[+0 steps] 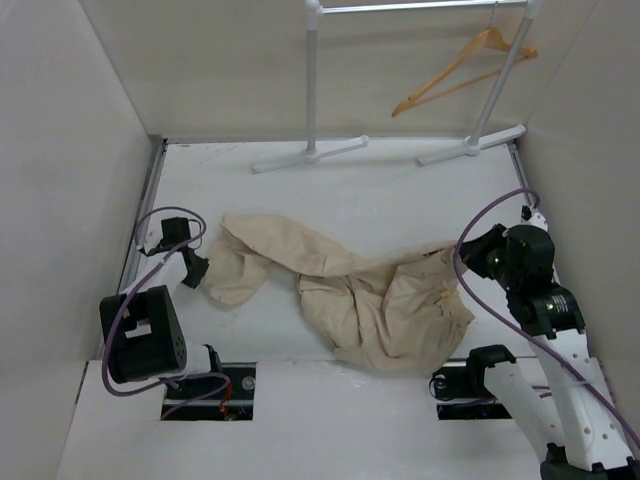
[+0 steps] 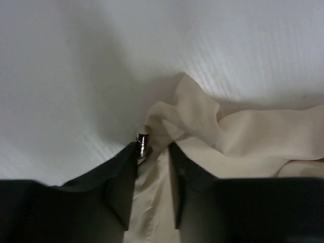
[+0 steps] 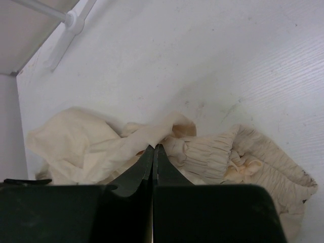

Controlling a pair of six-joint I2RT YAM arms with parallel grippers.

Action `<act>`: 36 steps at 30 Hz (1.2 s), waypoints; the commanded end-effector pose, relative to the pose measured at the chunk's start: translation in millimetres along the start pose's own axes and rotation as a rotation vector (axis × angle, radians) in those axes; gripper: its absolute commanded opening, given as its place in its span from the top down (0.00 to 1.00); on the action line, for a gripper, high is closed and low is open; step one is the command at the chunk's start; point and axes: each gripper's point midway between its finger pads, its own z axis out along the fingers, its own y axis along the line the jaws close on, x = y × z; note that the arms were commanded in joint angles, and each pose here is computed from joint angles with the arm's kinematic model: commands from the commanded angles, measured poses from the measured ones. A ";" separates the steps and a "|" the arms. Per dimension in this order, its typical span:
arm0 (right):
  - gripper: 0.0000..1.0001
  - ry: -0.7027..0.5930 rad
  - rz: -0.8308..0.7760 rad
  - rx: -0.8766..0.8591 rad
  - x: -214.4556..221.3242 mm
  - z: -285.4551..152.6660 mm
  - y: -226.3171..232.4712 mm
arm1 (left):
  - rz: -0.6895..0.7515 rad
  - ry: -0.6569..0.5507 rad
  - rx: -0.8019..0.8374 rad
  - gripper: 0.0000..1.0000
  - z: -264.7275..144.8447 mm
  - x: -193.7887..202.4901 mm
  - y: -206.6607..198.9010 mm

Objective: Place the trousers on the hanger
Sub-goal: Flatten out the trousers at the center of the board.

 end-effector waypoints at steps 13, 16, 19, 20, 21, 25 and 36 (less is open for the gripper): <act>1.00 -0.400 -0.032 -0.150 -110.8 -149.1 53.0 | -0.350 -0.643 0.434 0.98 -280.7 -172.7 -32.3; 1.00 -0.525 -0.033 -0.150 -137.0 -200.7 52.2 | -0.426 -0.747 0.460 0.98 -332.6 -187.9 -5.8; 1.00 -0.621 -0.016 -0.183 -154.6 -245.4 54.1 | -0.482 -0.876 0.418 0.98 -372.6 -199.5 24.3; 1.00 -0.638 -0.013 -0.189 -157.7 -253.0 54.2 | -0.480 -0.903 0.397 0.98 -378.4 -201.9 30.1; 1.00 -0.653 -0.014 -0.181 -160.3 -256.4 52.5 | -0.469 -0.933 0.361 0.98 -381.2 -204.4 36.3; 1.00 -0.581 -0.006 -0.098 -151.8 -192.8 46.4 | -0.422 -0.923 0.270 0.97 -350.4 -210.3 28.9; 1.00 -0.369 0.057 0.085 -169.2 37.0 29.2 | -0.247 -0.693 0.160 0.98 -194.6 -243.9 -78.7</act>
